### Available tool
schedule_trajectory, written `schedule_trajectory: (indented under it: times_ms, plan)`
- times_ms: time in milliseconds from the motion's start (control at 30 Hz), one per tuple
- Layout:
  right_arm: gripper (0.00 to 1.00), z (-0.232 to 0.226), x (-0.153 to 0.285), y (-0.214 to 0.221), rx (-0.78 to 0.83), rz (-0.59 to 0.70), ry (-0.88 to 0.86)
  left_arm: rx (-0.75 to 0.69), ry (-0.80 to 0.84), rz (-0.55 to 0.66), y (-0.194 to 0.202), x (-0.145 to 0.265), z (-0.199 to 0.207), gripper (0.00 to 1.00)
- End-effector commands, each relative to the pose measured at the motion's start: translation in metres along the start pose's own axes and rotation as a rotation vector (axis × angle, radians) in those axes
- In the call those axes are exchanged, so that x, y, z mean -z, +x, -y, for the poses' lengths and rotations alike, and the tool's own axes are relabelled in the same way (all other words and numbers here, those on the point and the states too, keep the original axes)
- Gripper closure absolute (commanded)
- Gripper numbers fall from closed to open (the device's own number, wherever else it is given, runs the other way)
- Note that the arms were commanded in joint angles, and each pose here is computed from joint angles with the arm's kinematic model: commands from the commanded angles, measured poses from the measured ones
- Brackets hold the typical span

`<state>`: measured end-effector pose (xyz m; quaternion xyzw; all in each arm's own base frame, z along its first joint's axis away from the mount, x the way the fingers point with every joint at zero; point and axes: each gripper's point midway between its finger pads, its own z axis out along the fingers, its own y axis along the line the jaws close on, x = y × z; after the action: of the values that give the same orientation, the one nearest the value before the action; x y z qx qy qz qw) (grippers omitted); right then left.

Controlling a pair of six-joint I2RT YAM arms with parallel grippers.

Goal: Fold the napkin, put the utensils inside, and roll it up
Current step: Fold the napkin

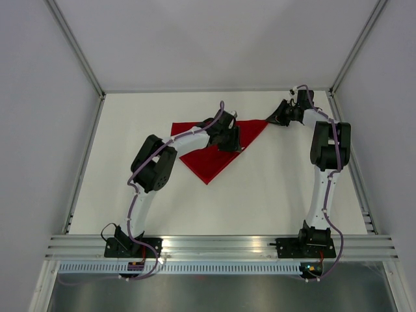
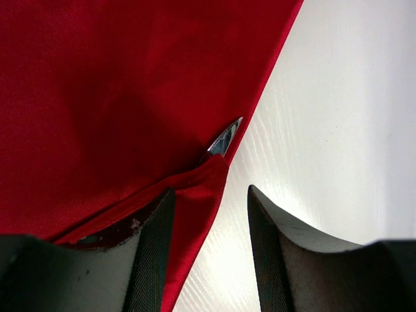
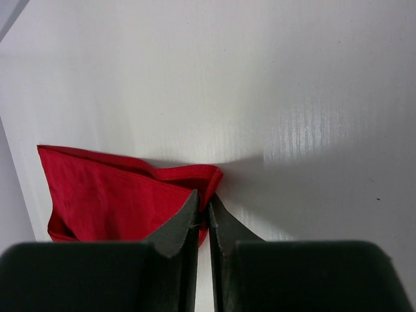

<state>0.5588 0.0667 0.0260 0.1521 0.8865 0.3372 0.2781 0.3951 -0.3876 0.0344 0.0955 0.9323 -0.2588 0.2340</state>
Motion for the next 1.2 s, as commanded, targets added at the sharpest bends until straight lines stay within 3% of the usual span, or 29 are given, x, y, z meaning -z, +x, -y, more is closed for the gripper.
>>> schedule_trajectory:
  times_ms: [0,233,467,500,733,1167]
  plan:
    - [0.87,-0.024,0.013,-0.02,0.055,0.068,-0.037,0.01,0.058,0.037,-0.014,0.006,0.026,0.47]
    - [0.88,-0.07,0.035,-0.026,0.231,0.128,-0.069,-0.005,0.127,0.159,-0.049,0.053,0.056,0.41]
    - [0.88,-0.123,0.045,0.002,0.485,0.142,-0.079,-0.002,0.142,0.32,-0.075,0.133,0.071,0.39]
    - [0.88,-0.128,0.046,0.008,0.514,0.138,-0.079,0.002,0.159,0.371,-0.084,0.16,0.079,0.39]
    - [0.89,-0.158,0.048,0.059,0.769,0.098,-0.053,0.055,0.147,0.484,-0.075,0.228,0.066,0.38]
    - [0.91,-0.186,0.059,0.166,1.078,-0.097,-0.058,0.133,0.115,0.596,-0.046,0.294,0.039,0.37]
